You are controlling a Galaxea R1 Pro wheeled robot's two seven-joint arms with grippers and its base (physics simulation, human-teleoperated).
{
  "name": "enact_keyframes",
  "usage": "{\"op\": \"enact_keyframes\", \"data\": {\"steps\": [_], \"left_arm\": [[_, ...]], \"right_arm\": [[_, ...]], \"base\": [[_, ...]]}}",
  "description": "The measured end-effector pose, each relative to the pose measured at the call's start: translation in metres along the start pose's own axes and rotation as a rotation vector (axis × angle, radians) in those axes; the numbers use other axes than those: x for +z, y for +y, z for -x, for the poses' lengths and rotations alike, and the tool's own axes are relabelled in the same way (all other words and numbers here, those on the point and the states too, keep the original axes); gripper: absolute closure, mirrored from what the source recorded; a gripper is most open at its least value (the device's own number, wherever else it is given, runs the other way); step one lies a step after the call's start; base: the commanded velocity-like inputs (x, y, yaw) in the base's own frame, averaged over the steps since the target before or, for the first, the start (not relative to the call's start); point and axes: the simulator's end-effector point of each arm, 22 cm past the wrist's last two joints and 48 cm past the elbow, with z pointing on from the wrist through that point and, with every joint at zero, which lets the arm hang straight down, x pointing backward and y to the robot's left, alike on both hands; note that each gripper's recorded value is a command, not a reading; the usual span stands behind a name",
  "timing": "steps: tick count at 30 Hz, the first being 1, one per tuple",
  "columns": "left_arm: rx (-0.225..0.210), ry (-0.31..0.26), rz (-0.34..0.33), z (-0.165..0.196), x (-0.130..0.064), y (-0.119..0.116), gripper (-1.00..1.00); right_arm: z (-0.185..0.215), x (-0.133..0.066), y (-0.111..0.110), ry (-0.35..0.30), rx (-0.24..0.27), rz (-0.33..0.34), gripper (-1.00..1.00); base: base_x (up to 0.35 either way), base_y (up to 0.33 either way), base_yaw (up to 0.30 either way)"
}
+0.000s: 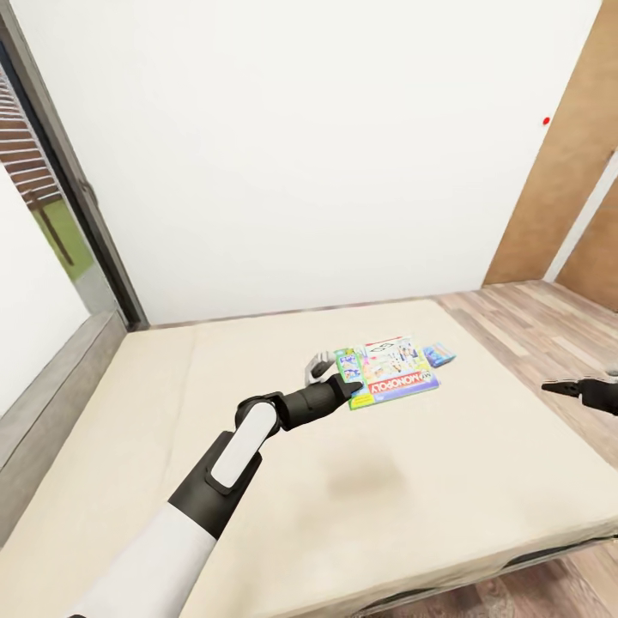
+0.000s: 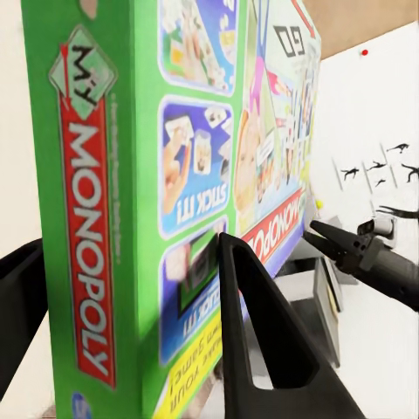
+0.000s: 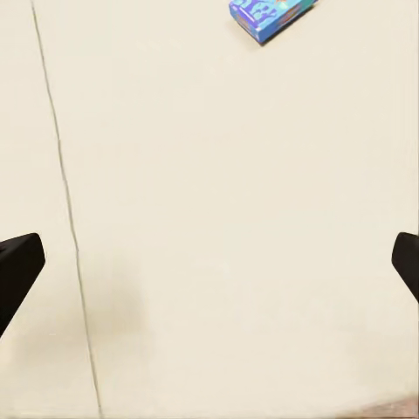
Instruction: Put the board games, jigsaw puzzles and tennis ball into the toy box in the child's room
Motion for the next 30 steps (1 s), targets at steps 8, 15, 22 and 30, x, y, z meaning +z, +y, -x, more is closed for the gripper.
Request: {"op": "enact_keyframes", "data": {"steps": [8,15,22,30], "left_arm": [[-0.005,-0.006,0.005,0.007,-0.004,-0.008,1.00],[-0.012,-0.007,0.006,0.011,-0.008,-0.016,1.00],[-0.013,-0.007,0.007,0.015,-0.010,-0.024,1.00],[-0.012,-0.007,0.008,0.019,-0.013,-0.034,1.00]], "right_arm": [[-0.013,0.010,0.040,0.025,-0.010,0.059,-1.00],[-0.017,0.007,0.044,0.042,-0.002,0.064,-1.00],[-0.011,-0.003,0.051,0.038,-0.016,0.070,-1.00],[0.007,-0.018,0.062,0.011,-0.048,0.075,-1.00]], "base": [[0.000,0.000,-0.261],[0.000,0.000,-0.082],[0.000,0.000,-0.014],[0.000,0.000,-0.129]]}}
